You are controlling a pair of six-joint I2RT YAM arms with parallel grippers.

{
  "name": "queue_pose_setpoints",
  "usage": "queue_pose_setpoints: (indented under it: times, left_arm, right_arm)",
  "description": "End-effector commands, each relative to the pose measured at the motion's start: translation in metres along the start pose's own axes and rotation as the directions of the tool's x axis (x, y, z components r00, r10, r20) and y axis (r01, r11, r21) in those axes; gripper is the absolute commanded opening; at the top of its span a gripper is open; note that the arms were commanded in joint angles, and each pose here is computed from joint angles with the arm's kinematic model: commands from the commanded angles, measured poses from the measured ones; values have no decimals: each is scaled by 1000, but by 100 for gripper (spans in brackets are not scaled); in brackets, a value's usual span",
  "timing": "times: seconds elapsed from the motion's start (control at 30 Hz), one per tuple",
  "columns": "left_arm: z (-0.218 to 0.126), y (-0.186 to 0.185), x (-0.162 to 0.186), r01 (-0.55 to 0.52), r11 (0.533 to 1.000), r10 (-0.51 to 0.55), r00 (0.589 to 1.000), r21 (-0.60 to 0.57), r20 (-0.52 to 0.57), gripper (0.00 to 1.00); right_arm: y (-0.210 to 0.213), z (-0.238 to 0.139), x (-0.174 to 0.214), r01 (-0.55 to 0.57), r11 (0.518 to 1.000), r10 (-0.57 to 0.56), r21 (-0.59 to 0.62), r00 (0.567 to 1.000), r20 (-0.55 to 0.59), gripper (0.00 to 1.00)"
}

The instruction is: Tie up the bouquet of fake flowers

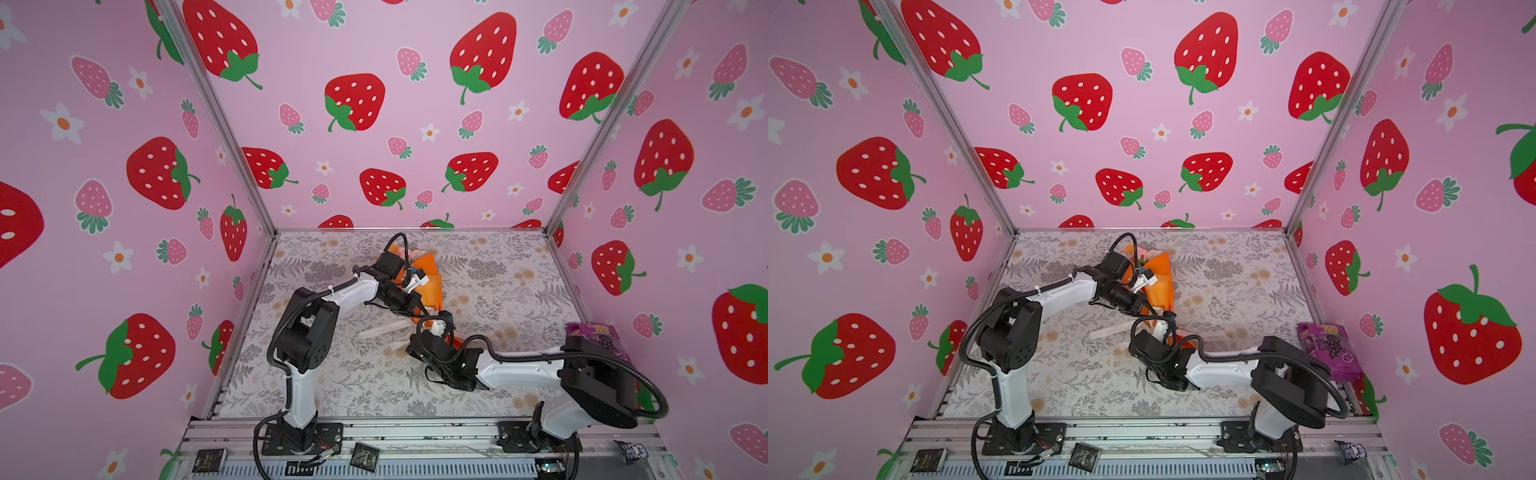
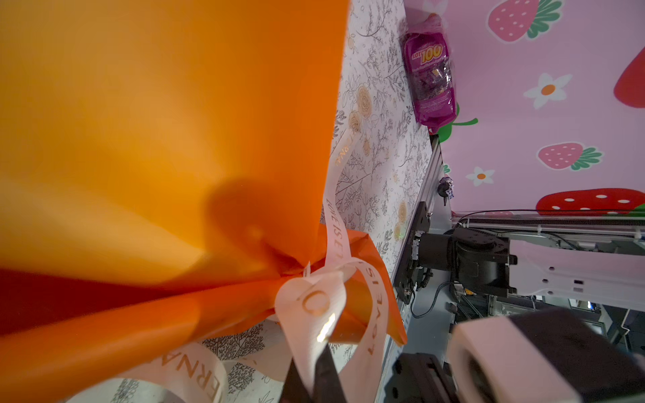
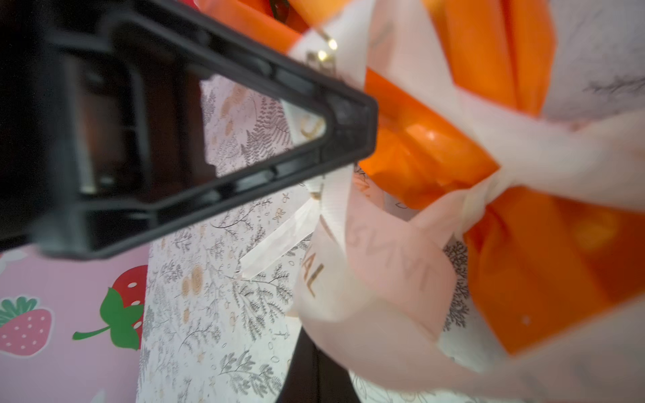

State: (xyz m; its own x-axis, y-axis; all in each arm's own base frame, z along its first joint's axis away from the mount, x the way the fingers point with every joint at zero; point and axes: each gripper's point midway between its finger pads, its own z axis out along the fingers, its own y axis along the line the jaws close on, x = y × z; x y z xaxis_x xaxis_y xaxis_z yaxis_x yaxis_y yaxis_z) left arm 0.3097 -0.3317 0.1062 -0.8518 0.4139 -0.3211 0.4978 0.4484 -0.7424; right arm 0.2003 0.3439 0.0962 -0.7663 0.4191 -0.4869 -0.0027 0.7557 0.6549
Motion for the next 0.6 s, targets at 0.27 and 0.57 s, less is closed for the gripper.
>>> queue_pose_setpoints:
  times: [0.27,0.57]
  left_arm:
    - [-9,-23,-5,-61,998,61,998,-7,33,0]
    - [-10,-17,-1,-55,998,56,998,-43,19,0]
  right_arm:
    - [-70,-34,-22,172,982,-154,79,969,-193,5]
    - [-97,-27,-47,202,977,-172,69,936,-306,11]
